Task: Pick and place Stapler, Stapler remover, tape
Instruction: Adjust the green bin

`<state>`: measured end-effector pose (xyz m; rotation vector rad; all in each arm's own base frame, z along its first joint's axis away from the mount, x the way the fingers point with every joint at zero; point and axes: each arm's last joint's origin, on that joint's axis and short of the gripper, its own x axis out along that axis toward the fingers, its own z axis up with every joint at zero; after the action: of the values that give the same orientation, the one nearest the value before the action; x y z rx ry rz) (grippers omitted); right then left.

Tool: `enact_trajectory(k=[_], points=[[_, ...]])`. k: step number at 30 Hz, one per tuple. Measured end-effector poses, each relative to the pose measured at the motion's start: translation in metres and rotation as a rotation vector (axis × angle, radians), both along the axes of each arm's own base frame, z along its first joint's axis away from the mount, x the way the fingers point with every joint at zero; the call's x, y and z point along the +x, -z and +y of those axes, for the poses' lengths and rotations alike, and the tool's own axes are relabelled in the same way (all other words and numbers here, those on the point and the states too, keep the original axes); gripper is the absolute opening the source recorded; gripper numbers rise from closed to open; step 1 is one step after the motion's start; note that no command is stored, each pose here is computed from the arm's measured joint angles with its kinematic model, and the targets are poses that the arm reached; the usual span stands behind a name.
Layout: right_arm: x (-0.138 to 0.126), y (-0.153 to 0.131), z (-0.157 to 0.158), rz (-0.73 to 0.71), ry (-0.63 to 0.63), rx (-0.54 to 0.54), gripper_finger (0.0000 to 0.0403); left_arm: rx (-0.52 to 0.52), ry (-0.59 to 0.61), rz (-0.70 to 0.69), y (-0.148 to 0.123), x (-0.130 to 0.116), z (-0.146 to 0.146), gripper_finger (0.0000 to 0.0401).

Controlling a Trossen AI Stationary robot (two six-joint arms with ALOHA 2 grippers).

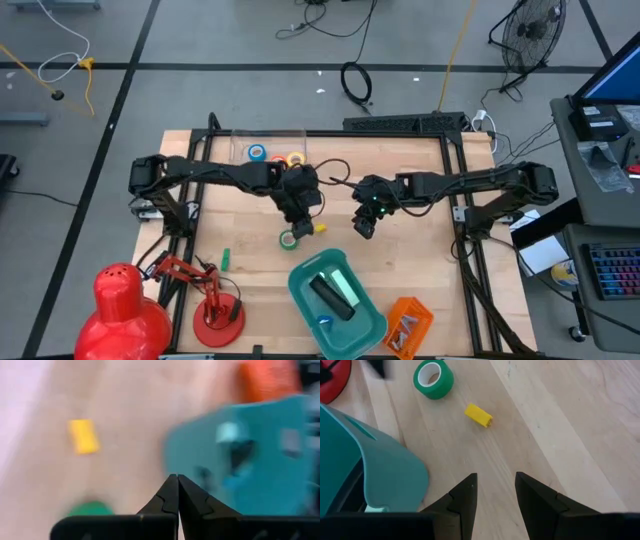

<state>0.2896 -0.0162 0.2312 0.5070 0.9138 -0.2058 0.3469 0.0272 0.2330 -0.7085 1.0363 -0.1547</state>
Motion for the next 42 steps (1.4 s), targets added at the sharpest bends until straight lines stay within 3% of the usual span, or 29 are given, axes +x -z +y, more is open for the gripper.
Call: enact_trajectory(k=[6,12,18,32,36,42], points=[[0.000,0.000,0.000,-0.005,-0.009,-0.001,0.0128,-0.160,0.157,-0.057,-0.029,0.005,-0.041,0.0000],[0.000,0.000,0.001,-0.001,-0.027,0.006,0.0128,-0.189,0.222,0.021,-0.024,-0.002,-0.086,0.0000],[0.001,0.000,0.000,-0.008,-0.042,-0.010,0.0128,-0.182,0.207,0.059,-0.022,-0.005,-0.087,0.0000],[0.000,0.001,-0.001,0.005,-0.033,-0.024,0.0128,-0.164,0.255,0.295,-0.001,-0.027,-0.109,0.0000],[0.000,0.001,-0.002,0.005,-0.026,-0.027,0.0128,-0.102,0.225,0.360,0.010,-0.035,-0.111,0.0000],[0.000,0.000,-0.002,-0.003,-0.013,-0.018,0.0128,-0.091,0.223,0.350,0.009,-0.035,-0.109,0.0000]])
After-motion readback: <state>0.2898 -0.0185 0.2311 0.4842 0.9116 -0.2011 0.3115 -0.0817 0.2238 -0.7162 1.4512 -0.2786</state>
